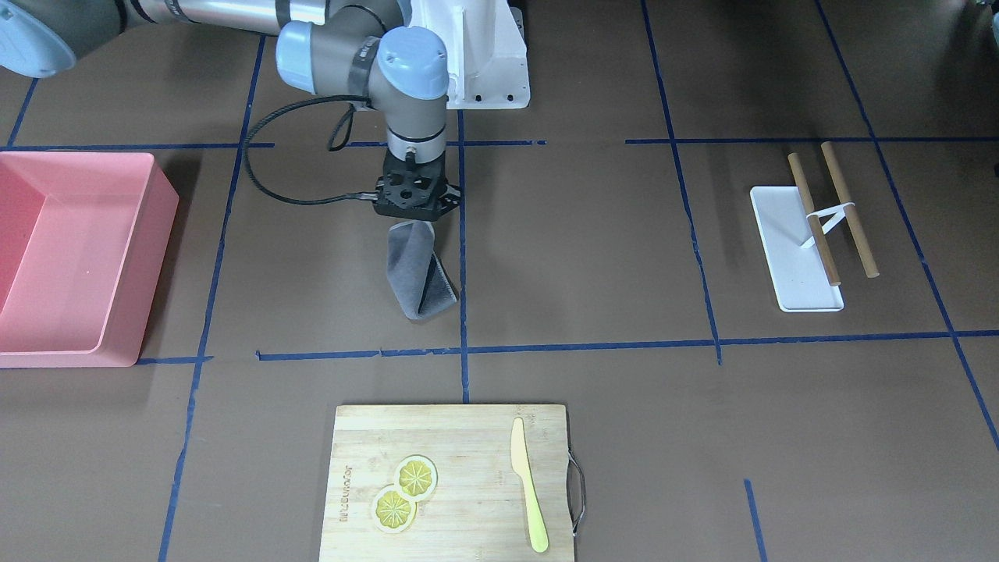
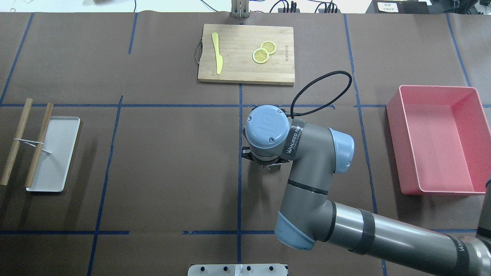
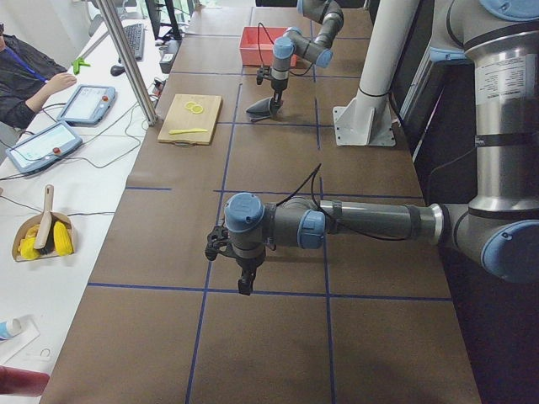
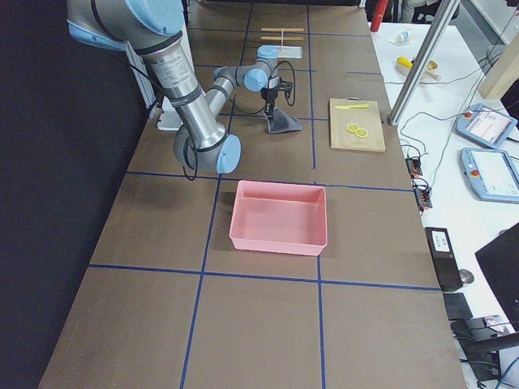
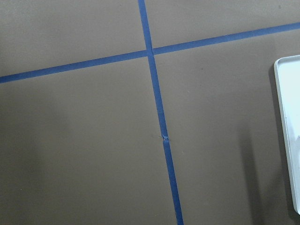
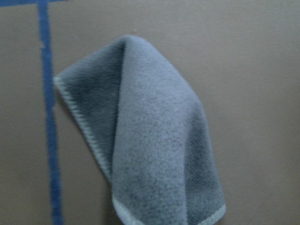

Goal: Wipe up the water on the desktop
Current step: 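Drag the cloth back and forth across the table with the right gripper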

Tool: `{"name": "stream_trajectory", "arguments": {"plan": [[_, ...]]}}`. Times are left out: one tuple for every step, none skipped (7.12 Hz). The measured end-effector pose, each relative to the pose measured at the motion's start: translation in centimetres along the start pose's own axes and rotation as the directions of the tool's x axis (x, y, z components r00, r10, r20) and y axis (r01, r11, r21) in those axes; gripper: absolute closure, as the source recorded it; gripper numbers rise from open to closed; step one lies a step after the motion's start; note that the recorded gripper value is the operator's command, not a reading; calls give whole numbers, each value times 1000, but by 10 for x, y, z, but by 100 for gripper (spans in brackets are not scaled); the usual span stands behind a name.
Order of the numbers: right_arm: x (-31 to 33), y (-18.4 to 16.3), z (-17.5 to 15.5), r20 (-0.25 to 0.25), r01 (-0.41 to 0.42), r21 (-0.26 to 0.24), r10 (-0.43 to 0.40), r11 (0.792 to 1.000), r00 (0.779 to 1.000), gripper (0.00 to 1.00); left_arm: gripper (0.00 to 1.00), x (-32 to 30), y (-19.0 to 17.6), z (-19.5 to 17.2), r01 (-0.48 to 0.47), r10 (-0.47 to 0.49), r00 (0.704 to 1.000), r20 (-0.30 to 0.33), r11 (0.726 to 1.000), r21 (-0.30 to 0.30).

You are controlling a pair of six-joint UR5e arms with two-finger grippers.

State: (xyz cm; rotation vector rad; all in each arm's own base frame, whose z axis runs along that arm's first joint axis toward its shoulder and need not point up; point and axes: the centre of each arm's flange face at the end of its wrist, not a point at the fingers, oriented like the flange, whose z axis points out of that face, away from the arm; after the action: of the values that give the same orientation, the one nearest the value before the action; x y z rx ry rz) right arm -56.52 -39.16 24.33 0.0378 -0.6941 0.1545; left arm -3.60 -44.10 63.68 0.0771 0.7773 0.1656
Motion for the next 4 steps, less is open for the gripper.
{"name": "stream_trajectory", "arguments": {"plan": [[39, -3, 6, -23, 31, 1, -31, 1000, 999, 100, 0, 1, 0, -1, -2, 2, 1000, 0, 1000, 2], [82, -6, 9, -54, 68, 0, -68, 998, 996, 100, 0, 1, -1, -1, -3, 3, 1000, 0, 1000, 3], [120, -8, 12, -97, 100, -7, -100, 995, 990, 100, 0, 1, -1, -2, -3, 3, 1000, 0, 1000, 3], [154, -11, 14, -141, 128, -17, -129, 992, 982, 100, 0, 1, -1, -2, -2, 2, 1000, 0, 1000, 2]]}}
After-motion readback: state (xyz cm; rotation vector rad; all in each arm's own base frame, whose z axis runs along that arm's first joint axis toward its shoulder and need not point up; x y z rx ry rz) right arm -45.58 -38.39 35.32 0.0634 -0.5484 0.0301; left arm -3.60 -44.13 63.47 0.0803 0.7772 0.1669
